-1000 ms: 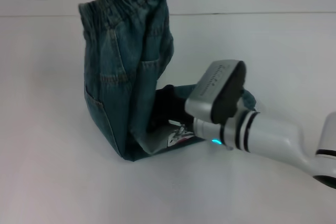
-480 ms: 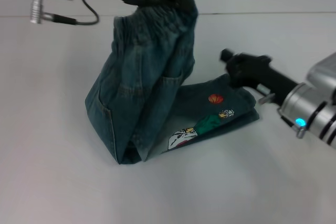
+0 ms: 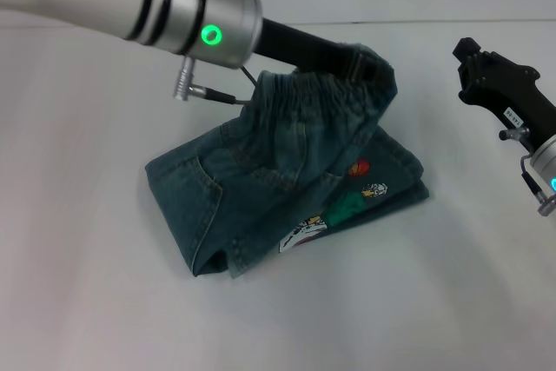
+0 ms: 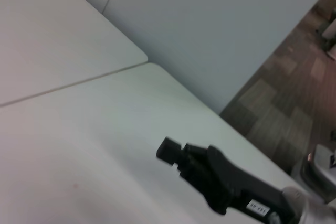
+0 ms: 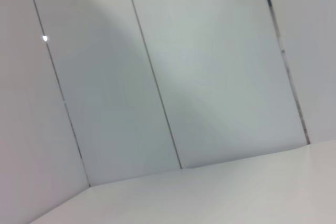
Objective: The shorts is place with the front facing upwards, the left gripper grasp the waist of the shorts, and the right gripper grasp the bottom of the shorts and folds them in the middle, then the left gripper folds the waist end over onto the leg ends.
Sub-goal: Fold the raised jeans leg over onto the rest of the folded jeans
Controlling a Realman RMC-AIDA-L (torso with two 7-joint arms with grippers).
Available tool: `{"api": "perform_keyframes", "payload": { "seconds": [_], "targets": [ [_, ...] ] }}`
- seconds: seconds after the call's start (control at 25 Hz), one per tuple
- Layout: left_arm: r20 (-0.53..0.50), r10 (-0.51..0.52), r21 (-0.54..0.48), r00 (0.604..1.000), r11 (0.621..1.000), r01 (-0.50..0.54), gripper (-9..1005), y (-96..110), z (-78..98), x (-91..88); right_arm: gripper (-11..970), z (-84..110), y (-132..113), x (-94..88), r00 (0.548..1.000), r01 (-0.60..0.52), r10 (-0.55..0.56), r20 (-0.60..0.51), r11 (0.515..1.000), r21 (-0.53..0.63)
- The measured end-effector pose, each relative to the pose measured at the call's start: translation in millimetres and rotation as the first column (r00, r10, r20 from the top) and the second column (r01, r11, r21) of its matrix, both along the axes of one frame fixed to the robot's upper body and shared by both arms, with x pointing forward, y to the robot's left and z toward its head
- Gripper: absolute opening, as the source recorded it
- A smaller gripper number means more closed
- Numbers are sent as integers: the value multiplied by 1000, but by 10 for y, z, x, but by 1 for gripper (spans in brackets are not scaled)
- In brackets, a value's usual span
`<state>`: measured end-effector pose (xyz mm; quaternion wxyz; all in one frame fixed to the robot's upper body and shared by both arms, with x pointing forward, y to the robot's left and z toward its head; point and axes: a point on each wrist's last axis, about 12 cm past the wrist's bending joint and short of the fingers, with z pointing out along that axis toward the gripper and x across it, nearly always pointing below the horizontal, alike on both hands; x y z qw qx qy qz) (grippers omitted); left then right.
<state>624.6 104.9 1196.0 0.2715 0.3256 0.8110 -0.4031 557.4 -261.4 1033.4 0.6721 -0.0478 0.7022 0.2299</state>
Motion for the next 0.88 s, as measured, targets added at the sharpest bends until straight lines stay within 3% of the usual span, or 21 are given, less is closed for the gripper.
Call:
{"api": "perform_keyframes", "payload": {
  "seconds": [0.36,0.72,0.88],
  "targets": [
    [13,3,100,1000,995,-4,160,-260,-321,-14,1,0,-38,-20,999,48,-48,6,998,40],
    [9,-19,-3,1000,1000,19,168,-334,-376,-68,2,-4,-52,-19,997,76,-76,4,996,53],
    [19,-27,-25,999,999,27,290,-346,-397,-77,2,-13,-38,-28,997,73,-73,1,996,54]
  ]
}}
